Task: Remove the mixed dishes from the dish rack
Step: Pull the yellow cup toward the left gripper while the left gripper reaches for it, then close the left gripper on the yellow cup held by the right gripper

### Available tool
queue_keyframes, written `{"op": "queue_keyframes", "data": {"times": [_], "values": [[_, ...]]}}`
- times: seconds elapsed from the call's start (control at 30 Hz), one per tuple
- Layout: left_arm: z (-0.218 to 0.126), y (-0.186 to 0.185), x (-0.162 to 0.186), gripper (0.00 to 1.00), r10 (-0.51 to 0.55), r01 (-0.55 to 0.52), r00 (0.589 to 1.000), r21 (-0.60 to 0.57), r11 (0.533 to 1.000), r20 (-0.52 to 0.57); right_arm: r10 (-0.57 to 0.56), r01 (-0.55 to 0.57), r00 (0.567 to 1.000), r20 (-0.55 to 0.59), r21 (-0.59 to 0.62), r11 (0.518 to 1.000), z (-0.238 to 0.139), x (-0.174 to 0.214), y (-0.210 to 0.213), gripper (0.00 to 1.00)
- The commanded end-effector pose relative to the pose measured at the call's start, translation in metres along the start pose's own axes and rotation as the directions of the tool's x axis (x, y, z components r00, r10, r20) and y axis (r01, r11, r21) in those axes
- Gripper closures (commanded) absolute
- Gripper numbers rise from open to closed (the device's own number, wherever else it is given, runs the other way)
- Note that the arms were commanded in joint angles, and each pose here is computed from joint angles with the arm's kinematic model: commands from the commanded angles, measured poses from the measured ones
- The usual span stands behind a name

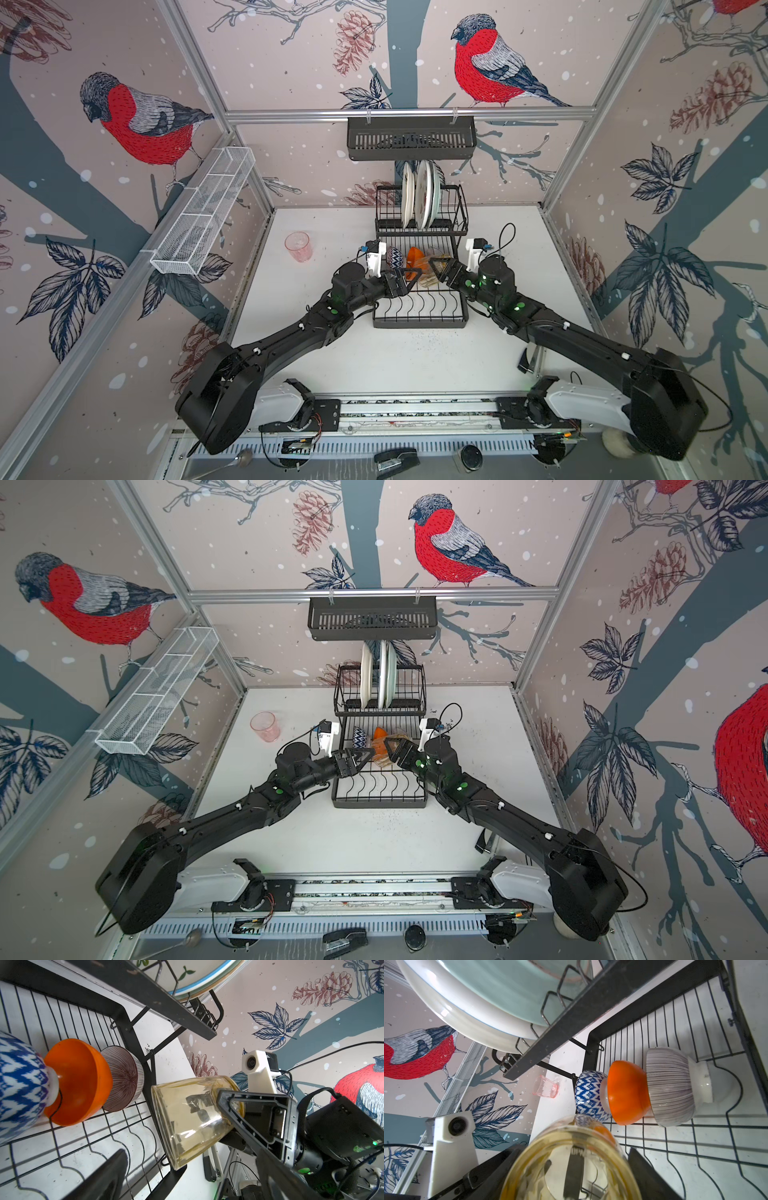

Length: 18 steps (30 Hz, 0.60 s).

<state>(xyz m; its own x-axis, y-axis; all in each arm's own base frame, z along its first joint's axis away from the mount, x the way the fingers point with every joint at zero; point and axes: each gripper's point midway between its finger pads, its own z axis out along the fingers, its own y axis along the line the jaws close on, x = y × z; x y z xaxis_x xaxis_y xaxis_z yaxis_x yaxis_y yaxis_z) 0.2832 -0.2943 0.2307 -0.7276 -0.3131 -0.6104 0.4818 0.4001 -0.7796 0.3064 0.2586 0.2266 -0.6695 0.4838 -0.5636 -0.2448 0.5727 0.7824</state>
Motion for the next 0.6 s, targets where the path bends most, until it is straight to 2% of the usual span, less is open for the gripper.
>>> {"op": "queue_keyframes", "data": {"times": [0.0,0.1,0.17,0.33,0.57], "values": [[0.002,-0.021,-0.009,0.03,-0.008,0.004,0.999,0.099,0.995,0.036,0.021,-0.018,0.999,0.027,-0.097,0.995,-0.003,-0.008,0.02,0.36],[0.006,-0.025,-0.007,0.11,-0.024,0.02,0.999,0.14,0.99,0.028,0.041,-0.036,0.999,0.03,-0.13,0.991,-0.005,-0.009,0.023,0.36],[0.009,-0.028,-0.006,0.2,-0.027,0.024,0.999,0.161,0.987,0.019,0.055,-0.05,0.998,0.028,-0.145,0.988,-0.006,-0.009,0.024,0.36],[0.016,-0.037,-0.003,0.28,-0.018,0.02,1.0,0.208,0.978,-0.009,0.072,-0.07,0.997,0.005,-0.18,0.981,-0.005,-0.009,0.031,0.36],[0.018,-0.05,-0.004,0.41,-0.023,0.02,1.0,0.279,0.96,0.006,0.123,-0.129,0.992,-0.039,-0.248,0.96,-0.006,-0.004,0.04,0.37]]}}
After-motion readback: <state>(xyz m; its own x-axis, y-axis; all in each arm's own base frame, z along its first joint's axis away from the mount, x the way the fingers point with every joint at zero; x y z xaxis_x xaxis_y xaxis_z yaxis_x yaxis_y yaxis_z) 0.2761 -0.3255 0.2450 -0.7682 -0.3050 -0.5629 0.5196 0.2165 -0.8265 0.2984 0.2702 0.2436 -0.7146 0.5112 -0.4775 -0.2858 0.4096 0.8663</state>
